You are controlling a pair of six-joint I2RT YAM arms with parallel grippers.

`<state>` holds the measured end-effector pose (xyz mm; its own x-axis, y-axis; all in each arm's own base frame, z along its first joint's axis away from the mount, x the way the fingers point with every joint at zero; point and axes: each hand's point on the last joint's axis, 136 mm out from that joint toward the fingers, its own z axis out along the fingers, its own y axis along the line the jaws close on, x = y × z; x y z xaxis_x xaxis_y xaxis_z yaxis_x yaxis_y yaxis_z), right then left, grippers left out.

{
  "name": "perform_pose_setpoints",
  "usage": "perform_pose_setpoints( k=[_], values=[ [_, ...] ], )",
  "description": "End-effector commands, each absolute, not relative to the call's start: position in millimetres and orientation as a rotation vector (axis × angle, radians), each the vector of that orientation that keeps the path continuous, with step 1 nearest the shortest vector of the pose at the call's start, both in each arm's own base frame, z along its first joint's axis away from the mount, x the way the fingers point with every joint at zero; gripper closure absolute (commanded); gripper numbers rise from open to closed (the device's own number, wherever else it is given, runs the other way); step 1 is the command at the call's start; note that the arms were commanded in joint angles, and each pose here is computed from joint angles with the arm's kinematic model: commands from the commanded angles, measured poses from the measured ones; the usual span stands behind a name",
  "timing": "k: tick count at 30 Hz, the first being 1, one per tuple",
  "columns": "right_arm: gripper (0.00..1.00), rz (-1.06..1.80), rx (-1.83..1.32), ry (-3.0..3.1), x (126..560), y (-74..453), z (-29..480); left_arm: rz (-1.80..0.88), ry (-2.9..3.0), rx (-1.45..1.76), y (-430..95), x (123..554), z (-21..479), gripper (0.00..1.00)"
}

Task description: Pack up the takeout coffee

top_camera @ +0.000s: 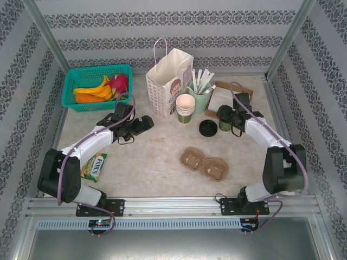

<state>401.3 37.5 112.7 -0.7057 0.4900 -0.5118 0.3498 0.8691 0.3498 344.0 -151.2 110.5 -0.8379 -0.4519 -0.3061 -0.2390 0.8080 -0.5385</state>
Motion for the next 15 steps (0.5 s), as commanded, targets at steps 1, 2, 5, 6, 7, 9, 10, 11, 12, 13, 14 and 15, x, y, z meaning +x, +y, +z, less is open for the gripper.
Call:
perform_pose_setpoints(
  k=[1, 2, 5, 6, 7, 9, 10, 11, 12, 13, 14, 15],
  values=[
    [0.47, 0.367, 0.561, 2.398, 428, 48, 119, -0.678, 2.528, -0.491, -151, 346, 124, 0.0],
    [0.47, 0.377, 0.554, 2.395, 434, 52, 119, -0.677, 2.529, -0.491, -151, 346, 124, 0.0],
    [0.47, 0.39, 0.533, 2.4, 450, 61, 119, -0.679, 2.53, -0.484, -151, 346, 125, 0.0],
    [0.47, 0.394, 0.53, 2.403, 454, 64, 117, -0.679, 2.53, -0.483, -151, 346, 126, 0.0],
    [0.46, 0.398, 0.529, 2.405, 458, 66, 116, -0.678, 2.53, -0.48, -151, 347, 126, 0.0],
    [0.46, 0.396, 0.532, 2.41, 464, 70, 112, -0.68, 2.527, -0.477, -152, 347, 128, 0.0],
    [0.45, 0.394, 0.533, 2.411, 467, 71, 112, -0.68, 2.525, -0.478, -151, 347, 129, 0.0],
    [0.45, 0.394, 0.535, 2.412, 470, 71, 111, -0.682, 2.524, -0.475, -151, 347, 130, 0.0],
    [0.44, 0.393, 0.538, 2.415, 472, 72, 109, -0.689, 2.524, -0.47, -153, 347, 131, 0.0],
    [0.43, 0.393, 0.54, 2.417, 474, 72, 109, -0.693, 2.524, -0.466, -153, 347, 132, 0.0],
    [0.43, 0.39, 0.543, 2.421, 475, 72, 107, -0.698, 2.524, -0.465, -154, 347, 133, 0.0],
    [0.42, 0.386, 0.545, 2.423, 476, 72, 107, -0.702, 2.524, -0.464, -155, 347, 133, 0.0]
  ],
)
